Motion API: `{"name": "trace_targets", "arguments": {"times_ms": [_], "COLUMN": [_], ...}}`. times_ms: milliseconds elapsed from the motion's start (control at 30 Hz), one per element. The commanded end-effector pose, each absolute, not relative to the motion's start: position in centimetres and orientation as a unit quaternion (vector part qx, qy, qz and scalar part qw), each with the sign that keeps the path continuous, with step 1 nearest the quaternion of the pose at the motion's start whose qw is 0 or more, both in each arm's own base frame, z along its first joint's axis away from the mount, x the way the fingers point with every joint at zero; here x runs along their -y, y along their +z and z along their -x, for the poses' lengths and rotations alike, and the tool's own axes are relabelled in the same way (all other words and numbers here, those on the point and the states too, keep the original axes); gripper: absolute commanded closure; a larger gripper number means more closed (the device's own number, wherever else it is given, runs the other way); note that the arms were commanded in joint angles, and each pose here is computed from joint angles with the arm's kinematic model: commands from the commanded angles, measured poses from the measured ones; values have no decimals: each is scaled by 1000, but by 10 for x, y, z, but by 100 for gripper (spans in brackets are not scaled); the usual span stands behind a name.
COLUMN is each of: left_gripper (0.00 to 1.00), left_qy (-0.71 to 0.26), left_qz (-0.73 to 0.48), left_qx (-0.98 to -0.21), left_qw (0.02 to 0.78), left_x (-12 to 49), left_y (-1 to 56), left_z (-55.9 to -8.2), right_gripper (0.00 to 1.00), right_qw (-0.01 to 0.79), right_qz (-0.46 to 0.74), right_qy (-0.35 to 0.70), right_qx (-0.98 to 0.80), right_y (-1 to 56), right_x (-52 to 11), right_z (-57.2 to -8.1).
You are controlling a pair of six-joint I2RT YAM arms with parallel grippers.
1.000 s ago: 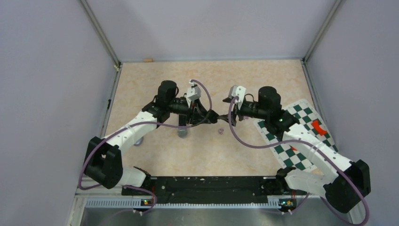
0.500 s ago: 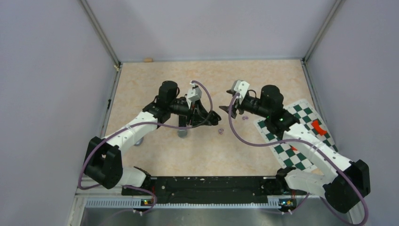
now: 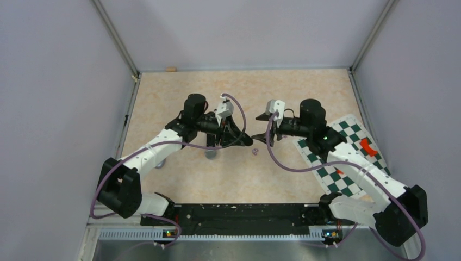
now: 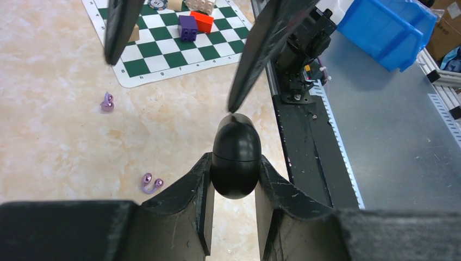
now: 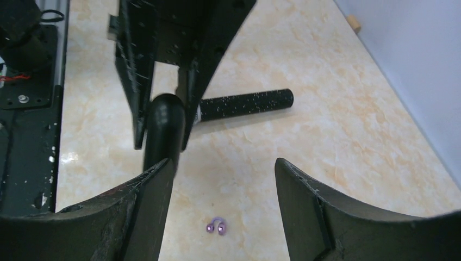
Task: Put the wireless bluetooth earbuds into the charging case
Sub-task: Close the charging case with the earbuds inside, then open the charging case with the earbuds to the charging case.
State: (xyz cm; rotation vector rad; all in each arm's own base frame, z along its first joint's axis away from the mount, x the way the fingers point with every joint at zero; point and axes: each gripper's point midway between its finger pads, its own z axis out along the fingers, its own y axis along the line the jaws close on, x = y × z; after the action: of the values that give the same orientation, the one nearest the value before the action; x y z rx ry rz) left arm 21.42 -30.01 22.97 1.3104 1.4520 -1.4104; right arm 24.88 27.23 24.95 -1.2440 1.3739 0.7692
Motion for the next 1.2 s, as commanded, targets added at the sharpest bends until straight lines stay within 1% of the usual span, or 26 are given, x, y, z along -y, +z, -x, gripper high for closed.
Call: {"name": "trace_targets", "arguments": {"times_ms": [0, 167, 267, 333, 400, 467, 533, 633, 767, 933, 1067, 1167], "left_gripper": [98, 98, 98, 98, 98, 98, 98, 98, 98, 98, 98, 98], "left_qy": [-541, -540, -540, -539, -539, -540, -541, -542, -542, -543, -543, -543], "left_qz": [-519, -517, -517, -517, -517, -517, -517, -518, -518, -518, -518, -518], "left_qx": [-541, -543, -544, -544, -545, -544, -542, -542, -541, -541, -541, -541], "left_qw": [382, 382, 382, 382, 382, 382, 381, 381, 381, 380, 380, 380], "left_x": [304, 304, 305, 304, 304, 304, 304, 304, 304, 304, 304, 304], "left_y": [248, 248, 247, 248, 248, 248, 249, 249, 250, 249, 250, 250], "left_z": [-220, -221, -221, -221, -221, -221, -220, -220, -219, -219, -219, -219], "right_gripper": [32, 30, 27, 20, 16, 15, 15, 15, 15, 15, 15, 15], "right_qw": [575, 600, 577, 557, 544, 522, 518, 533, 590, 642, 656, 655], "right_qz": [533, 508, 522, 534, 541, 548, 553, 548, 507, 470, 459, 462], "right_qy": [341, 309, 337, 359, 373, 386, 386, 361, 288, 221, 203, 212], "right_qx": [-519, -535, -530, -525, -521, -527, -526, -534, -559, -564, -564, -560], "right_y": [298, 304, 294, 286, 281, 270, 267, 265, 277, 299, 307, 309], "right_x": [-273, -266, -273, -277, -281, -282, -284, -286, -275, -257, -248, -249], "right_z": [-229, -248, -239, -232, -228, -222, -221, -231, -264, -285, -290, -285]}}
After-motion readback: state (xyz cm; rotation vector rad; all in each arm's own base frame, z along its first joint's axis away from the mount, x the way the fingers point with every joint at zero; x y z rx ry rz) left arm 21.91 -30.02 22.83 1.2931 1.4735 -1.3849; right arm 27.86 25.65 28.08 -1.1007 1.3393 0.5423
